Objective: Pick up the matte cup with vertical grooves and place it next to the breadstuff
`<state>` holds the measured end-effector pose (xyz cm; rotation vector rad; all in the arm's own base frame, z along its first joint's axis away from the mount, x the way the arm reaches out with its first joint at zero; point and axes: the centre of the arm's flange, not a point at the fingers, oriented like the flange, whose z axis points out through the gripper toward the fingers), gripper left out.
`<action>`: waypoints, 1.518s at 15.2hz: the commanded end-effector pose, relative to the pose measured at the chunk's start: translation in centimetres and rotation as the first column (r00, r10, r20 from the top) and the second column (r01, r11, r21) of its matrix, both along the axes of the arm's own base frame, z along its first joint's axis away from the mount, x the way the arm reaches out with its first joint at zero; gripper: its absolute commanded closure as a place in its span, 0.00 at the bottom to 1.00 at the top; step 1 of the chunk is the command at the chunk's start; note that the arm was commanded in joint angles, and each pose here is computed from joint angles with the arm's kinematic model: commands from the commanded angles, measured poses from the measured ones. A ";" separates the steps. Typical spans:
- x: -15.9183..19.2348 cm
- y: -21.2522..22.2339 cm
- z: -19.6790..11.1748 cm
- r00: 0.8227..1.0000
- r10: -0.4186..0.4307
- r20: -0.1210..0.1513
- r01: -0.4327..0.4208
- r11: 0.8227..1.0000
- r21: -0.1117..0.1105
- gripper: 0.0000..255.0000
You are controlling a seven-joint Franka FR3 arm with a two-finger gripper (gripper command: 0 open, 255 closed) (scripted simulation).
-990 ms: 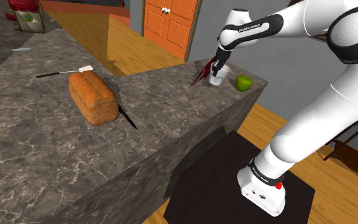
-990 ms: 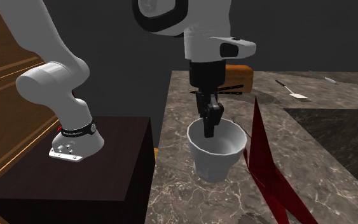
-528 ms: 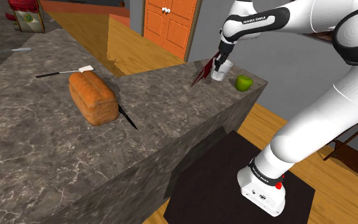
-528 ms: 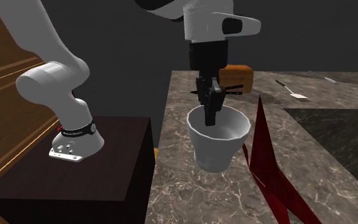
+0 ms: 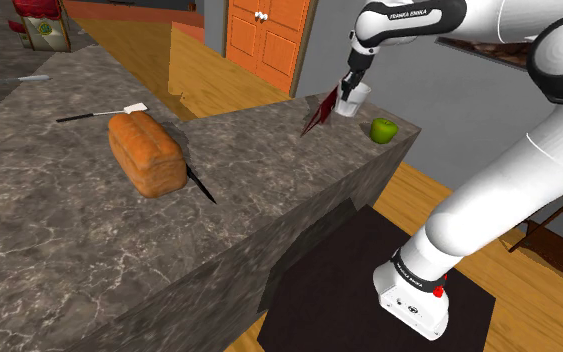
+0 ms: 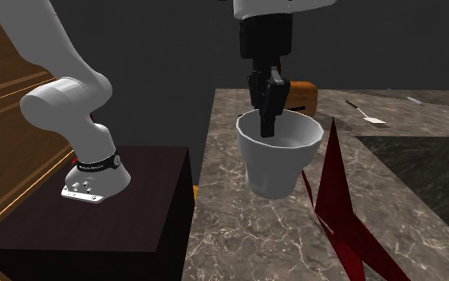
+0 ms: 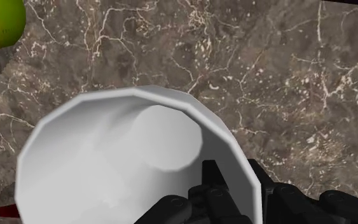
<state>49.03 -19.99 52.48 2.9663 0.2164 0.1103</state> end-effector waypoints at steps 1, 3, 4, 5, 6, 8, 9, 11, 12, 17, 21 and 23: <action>-0.1 0.0 1.1 1.000 0.000 0.000 0.000 1.000 0.000 1.00; -0.1 0.0 2.1 1.000 0.000 0.000 0.000 1.000 0.000 1.00; -0.1 0.0 2.7 1.000 0.000 0.000 0.000 1.000 0.000 1.00; -0.1 0.0 3.2 1.000 0.000 0.000 0.000 1.000 0.000 1.00; -0.1 0.0 3.7 1.000 0.000 0.000 0.000 1.000 0.000 1.00; -0.1 0.0 4.7 1.000 0.000 0.000 0.000 1.000 0.000 1.00; -0.1 1.3 4.7 1.000 0.000 0.000 0.000 1.000 0.000 1.00; 0.0 3.9 4.7 1.000 0.000 0.000 0.000 1.000 0.000 1.00; 0.1 5.3 4.7 1.000 0.000 0.000 0.000 1.000 0.000 1.00; 0.3 11.8 4.7 1.000 0.000 0.000 0.000 1.000 0.000 1.00; 0.5 17.1 4.7 1.000 0.000 0.000 0.000 1.000 0.000 1.00; 0.6 19.8 4.7 1.000 0.000 0.000 0.000 1.000 0.000 1.00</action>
